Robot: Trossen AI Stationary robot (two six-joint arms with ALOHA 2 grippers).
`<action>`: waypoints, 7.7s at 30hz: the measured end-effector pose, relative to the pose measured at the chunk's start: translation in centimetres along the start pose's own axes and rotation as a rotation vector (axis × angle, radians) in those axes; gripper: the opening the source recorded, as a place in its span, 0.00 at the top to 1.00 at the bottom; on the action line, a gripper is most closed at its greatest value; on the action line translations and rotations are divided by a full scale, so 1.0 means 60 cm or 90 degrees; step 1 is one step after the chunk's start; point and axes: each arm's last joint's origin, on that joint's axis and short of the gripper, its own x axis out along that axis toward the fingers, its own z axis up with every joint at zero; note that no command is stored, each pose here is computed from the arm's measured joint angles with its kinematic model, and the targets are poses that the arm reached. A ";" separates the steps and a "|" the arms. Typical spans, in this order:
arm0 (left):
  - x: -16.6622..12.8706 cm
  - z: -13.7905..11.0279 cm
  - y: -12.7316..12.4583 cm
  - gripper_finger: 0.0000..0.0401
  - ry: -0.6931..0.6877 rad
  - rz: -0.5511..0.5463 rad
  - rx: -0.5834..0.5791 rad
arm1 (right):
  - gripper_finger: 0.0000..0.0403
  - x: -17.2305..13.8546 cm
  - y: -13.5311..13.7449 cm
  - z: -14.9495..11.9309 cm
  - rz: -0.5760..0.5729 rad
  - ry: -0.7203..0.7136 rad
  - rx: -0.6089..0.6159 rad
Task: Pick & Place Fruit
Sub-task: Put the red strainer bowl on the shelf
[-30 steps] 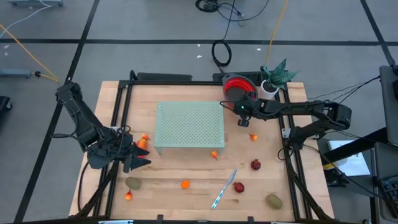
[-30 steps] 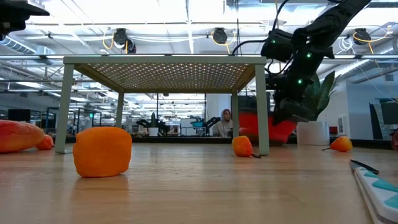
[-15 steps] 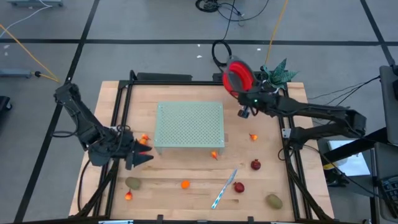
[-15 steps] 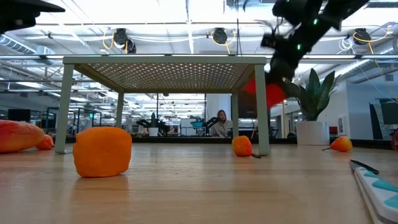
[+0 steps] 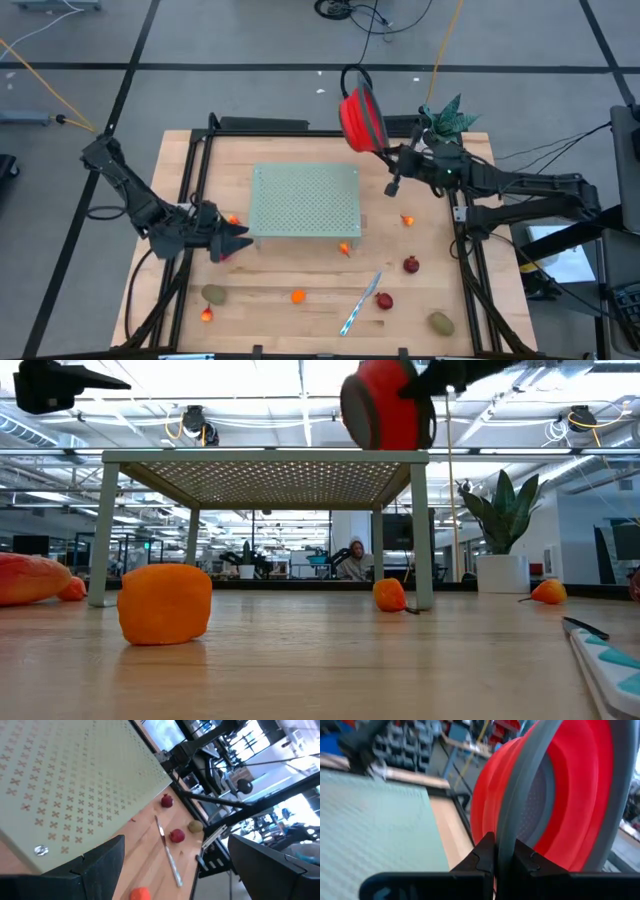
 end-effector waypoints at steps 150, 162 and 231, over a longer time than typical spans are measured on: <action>0.268 0.162 -0.212 0.12 -0.570 0.386 0.231 | 0.97 0.144 0.190 0.039 -0.221 0.280 -0.746; 0.267 0.159 -0.207 0.12 -0.588 0.418 0.175 | 0.97 0.129 0.202 0.029 -0.257 0.235 -0.739; 0.293 0.137 -0.188 0.99 -0.553 0.375 0.184 | 0.88 0.089 0.262 0.050 -0.170 0.076 -0.712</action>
